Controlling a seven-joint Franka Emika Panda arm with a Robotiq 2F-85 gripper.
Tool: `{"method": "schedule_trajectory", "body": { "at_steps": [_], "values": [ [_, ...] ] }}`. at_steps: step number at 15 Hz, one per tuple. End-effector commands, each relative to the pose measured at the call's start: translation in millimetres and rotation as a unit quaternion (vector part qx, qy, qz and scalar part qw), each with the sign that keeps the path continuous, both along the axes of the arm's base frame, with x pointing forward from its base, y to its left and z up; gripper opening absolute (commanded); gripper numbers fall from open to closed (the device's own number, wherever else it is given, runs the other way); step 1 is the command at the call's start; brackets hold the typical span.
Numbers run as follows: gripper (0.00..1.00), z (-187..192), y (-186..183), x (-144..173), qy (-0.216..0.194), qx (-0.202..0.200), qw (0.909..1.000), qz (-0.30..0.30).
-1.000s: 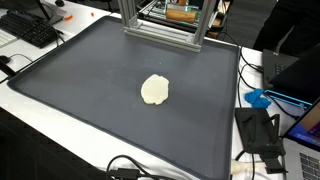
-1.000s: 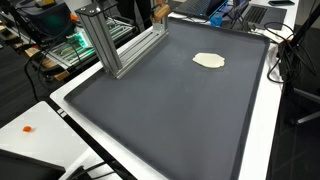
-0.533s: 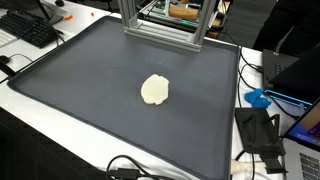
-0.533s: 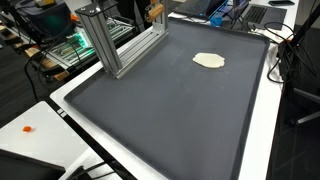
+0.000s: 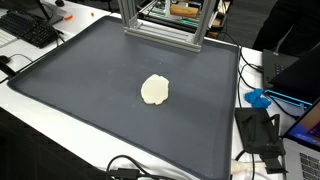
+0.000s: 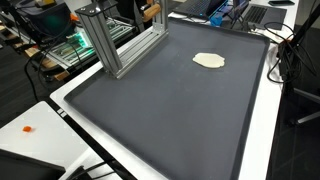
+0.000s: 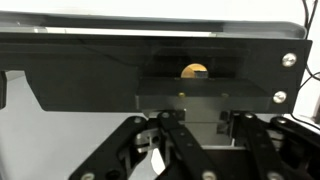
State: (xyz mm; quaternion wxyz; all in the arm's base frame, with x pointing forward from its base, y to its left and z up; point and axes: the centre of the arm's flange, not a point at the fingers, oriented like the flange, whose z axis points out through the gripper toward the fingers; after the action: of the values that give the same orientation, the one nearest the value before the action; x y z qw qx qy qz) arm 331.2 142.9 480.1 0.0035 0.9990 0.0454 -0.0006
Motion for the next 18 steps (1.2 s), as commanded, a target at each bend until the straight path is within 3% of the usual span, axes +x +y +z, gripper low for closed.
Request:
{"method": "schedule_trajectory", "body": {
  "at_steps": [1,11,12,13,17,18],
  "values": [
    [0.22,0.8,1.6,-20.1,-0.007,0.015,0.9997,-0.02],
    [0.22,-8.5,3.8,-23.8,-0.002,0.009,0.9998,-0.019],
    [0.72,-7.0,3.7,-22.0,-0.005,0.007,0.9997,-0.022],
    [0.73,-5.2,3.8,-20.8,-0.008,0.006,0.9997,-0.021],
    [0.99,9.3,5.5,-11.9,-0.018,0.001,0.9998,-0.006],
    [1.0,13.9,6.4,-7.4,-0.024,0.0,0.9997,0.0]
  ]
}}
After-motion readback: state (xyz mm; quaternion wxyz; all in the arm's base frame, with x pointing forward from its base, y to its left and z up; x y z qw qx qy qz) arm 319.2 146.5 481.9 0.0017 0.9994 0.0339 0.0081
